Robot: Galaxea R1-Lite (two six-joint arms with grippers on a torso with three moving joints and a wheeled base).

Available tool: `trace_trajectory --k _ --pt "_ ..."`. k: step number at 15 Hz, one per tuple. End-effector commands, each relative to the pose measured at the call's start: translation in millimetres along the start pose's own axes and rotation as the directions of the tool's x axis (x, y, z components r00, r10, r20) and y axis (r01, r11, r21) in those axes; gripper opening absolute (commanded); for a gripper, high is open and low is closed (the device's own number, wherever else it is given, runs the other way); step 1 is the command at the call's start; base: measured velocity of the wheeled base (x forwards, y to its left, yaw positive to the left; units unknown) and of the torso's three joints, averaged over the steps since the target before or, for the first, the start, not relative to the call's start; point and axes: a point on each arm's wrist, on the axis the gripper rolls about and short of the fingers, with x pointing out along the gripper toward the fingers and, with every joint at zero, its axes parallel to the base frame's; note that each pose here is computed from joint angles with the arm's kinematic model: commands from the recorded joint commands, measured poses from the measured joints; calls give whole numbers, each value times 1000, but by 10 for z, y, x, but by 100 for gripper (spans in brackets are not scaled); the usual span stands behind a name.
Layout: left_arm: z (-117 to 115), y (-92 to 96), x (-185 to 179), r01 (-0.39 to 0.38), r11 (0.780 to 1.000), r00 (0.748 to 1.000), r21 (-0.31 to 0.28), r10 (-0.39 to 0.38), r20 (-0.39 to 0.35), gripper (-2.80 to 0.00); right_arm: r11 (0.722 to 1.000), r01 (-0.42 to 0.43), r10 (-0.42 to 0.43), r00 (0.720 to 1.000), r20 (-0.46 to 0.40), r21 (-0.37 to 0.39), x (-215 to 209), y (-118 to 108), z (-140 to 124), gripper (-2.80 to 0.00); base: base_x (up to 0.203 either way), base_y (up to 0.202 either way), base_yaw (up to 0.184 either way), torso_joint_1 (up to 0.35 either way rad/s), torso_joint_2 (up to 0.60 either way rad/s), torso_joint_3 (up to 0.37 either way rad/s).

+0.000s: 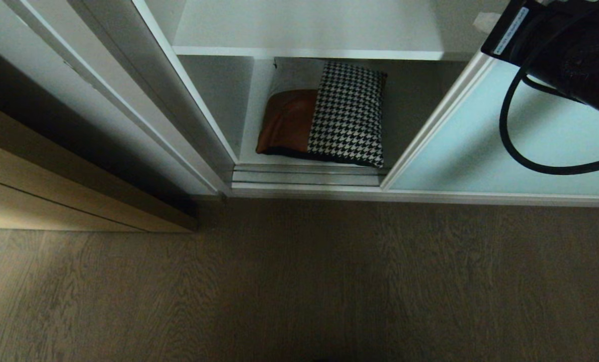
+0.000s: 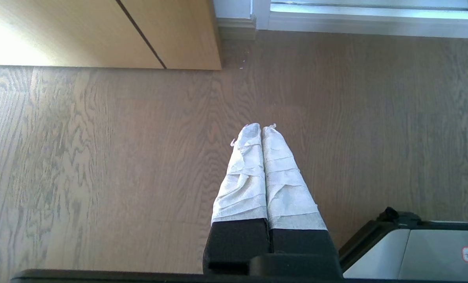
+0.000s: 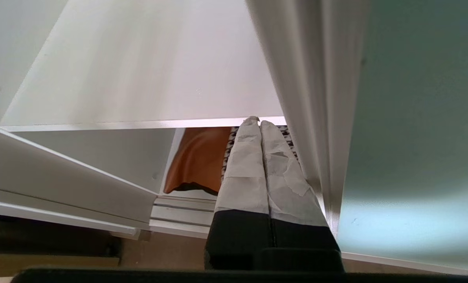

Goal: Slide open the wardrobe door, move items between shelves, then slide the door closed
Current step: Open the door

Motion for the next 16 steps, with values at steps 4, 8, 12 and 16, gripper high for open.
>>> trace_trajectory --k 4,8,12,16 --pt "-4 0 2 0 1000 1000 0 0 -3 -280 999 36 -38 997 65 19 -170 -255 279 -280 0 0 0 0 0 0" --pt "-4 0 2 0 1000 1000 0 0 -3 -280 999 36 -37 998 60 5 -384 -376 440 -280 0 0 0 0 0 0" --pt "-1 0 2 0 1000 1000 0 0 -2 -280 998 65 -66 996 64 22 -496 -488 560 -280 0 0 0 0 0 0" --pt "-4 0 2 -1 1000 1000 0 1 -3 -280 995 103 -103 992 75 4 -550 -674 633 -280 0 0 0 0 0 0"
